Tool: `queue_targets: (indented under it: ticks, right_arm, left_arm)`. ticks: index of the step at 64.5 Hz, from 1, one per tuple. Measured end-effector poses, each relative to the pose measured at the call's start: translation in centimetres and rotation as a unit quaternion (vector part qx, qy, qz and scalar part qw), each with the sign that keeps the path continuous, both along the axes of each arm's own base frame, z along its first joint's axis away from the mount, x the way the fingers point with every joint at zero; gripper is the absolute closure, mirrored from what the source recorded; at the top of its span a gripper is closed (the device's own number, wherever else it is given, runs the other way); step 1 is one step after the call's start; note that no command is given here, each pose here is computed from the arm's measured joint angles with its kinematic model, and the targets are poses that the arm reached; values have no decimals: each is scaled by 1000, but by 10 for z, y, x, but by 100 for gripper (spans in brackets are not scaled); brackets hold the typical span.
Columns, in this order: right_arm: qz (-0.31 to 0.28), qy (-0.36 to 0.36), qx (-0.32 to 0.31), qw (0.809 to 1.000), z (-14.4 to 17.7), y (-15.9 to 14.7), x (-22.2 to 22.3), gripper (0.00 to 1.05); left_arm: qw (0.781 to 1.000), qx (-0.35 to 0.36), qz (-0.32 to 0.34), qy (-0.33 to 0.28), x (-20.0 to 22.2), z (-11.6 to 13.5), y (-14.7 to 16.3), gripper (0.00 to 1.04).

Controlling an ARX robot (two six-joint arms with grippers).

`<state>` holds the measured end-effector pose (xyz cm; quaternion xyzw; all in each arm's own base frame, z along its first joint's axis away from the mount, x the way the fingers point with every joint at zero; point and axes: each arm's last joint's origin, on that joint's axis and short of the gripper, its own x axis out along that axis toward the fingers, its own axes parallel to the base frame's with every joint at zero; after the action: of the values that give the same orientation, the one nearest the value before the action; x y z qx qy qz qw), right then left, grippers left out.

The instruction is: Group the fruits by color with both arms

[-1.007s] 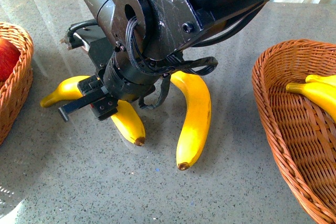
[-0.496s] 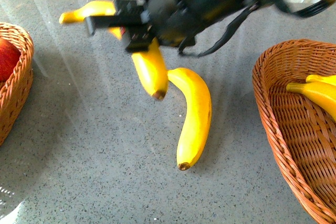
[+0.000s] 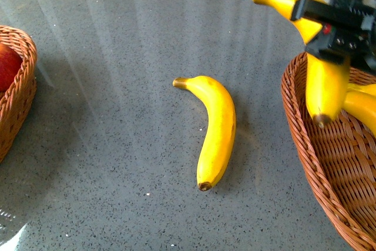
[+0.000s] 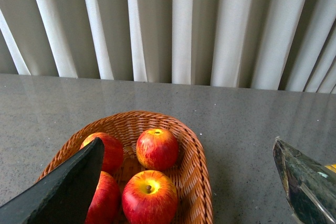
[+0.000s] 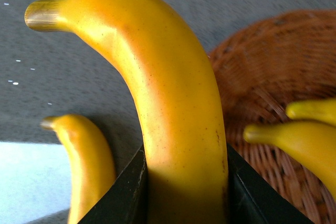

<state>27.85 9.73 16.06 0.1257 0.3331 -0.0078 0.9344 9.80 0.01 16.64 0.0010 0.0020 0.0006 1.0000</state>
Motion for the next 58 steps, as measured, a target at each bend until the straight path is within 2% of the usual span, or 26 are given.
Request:
queue_targets:
  ticks: [14, 58]
  right_arm:
    - [-46, 44, 3, 998, -27, -14, -25, 76]
    - [-91, 74, 1, 993, -47, -26, -43, 76]
  left_arm:
    - [1000, 0, 0, 0, 0, 0, 0, 9]
    - [1000, 0, 0, 0, 0, 0, 0, 9]
